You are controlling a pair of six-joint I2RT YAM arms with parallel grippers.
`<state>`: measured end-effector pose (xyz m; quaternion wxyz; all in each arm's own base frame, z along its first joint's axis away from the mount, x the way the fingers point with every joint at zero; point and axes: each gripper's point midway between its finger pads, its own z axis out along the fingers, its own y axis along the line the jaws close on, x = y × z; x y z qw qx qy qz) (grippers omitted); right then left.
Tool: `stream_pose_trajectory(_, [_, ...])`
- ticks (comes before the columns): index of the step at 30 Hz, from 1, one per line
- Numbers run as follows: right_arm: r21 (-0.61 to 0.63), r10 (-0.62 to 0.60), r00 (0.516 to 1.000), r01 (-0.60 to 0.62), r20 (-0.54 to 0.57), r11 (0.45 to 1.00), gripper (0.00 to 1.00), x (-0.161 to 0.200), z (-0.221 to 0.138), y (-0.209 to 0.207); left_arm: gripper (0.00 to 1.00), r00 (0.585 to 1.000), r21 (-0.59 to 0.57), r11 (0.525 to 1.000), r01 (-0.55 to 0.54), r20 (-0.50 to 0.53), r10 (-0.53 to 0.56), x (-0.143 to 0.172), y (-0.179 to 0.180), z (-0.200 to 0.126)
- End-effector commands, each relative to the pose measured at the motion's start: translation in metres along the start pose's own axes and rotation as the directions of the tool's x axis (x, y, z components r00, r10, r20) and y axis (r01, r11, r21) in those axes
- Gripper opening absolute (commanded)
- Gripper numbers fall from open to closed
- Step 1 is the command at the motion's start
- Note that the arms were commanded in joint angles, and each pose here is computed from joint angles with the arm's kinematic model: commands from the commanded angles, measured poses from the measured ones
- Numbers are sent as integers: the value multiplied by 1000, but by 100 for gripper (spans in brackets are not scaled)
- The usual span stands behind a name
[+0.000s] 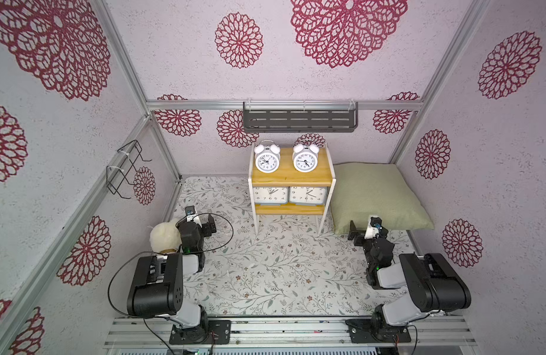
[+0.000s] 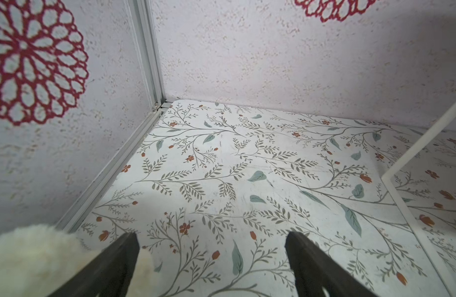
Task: Place the alarm clocks on the shelf by style
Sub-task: Reset both arms
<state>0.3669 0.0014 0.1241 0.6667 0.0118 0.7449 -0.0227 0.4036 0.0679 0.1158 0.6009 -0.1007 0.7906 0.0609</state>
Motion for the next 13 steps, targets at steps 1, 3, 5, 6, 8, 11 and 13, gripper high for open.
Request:
stream_pose_trajectory(1, [16,16,1000,-17,26,1000,99,-9,3,-3,97,1000,-26,999,20,16,-19,-5,6,2])
stream_pose_trajectory(3, [17,16,999,-17,28,1000,99,-9,3,-3,97,1000,-27,999,19,12,-19,-4,6,2])
stream_pose_trajectory(5, [18,17,999,-17,27,1000,99,-9,3,-3,97,1000,-27,999,19,12,-19,-4,7,2])
stream_pose_trajectory(6, [18,16,1000,-17,27,1000,99,-9,3,-4,97,1000,-27,999,20,12,-20,-4,7,2])
stream_pose_trajectory(8, [18,16,1000,-17,27,1000,99,-9,2,-4,97,1000,-25,999,19,9,-19,-4,6,2])
stream_pose_trajectory(11, [17,16,1000,-17,26,1000,99,-9,2,-3,97,1000,-26,999,21,12,-20,-5,7,2])
stream_pose_trajectory(13, [17,17,1000,-17,26,1000,99,-9,3,-3,97,1000,-26,999,20,13,-20,-5,7,2])
